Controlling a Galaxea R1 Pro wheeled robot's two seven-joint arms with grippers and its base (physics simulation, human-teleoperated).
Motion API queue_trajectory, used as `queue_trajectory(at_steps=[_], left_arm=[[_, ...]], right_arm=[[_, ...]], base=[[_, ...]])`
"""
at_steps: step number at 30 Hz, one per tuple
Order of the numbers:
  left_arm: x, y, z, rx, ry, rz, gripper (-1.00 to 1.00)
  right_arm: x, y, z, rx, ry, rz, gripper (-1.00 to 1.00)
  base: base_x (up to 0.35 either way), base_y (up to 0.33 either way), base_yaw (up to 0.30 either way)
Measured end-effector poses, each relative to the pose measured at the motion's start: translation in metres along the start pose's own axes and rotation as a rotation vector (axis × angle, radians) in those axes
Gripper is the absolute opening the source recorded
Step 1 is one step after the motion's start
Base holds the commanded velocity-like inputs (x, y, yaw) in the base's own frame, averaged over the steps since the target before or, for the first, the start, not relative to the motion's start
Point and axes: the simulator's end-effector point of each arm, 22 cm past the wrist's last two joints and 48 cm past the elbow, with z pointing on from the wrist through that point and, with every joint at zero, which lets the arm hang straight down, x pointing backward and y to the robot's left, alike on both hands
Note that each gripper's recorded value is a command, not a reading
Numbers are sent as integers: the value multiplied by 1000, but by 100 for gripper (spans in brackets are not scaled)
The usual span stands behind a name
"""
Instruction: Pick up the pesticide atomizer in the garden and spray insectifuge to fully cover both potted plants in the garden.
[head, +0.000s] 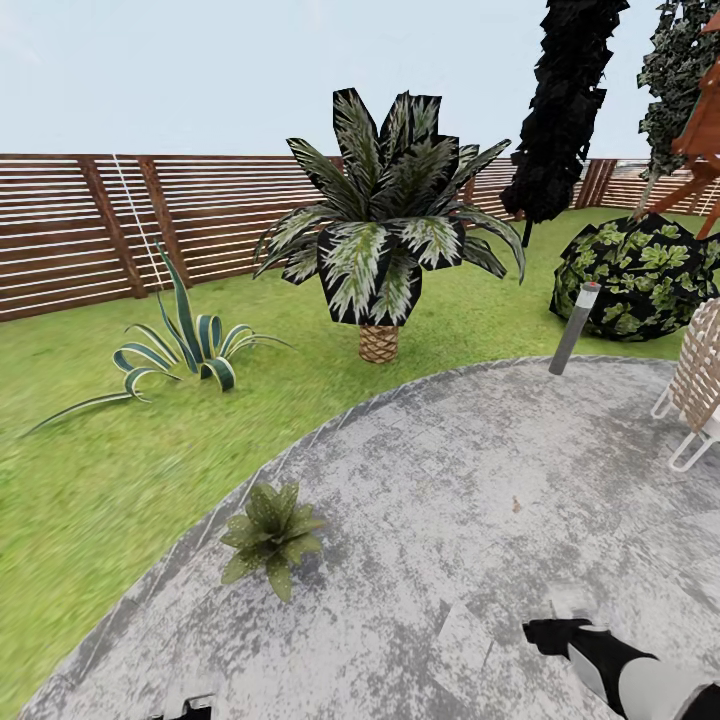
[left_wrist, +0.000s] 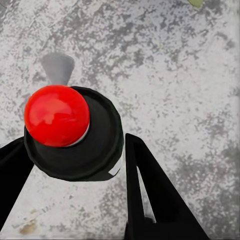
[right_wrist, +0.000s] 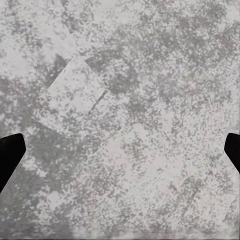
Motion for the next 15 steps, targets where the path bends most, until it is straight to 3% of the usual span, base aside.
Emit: queue_trajectory(at_steps=[4, 15], left_arm=[[10, 0, -2, 0, 13, 2, -100], [11, 2, -2, -3, 13, 1, -100]], right_arm=[[23, 1, 0, -1, 29, -3, 100], [25, 1, 0, -1, 32, -2, 100]], base=[[0, 0, 0], [0, 0, 0]])
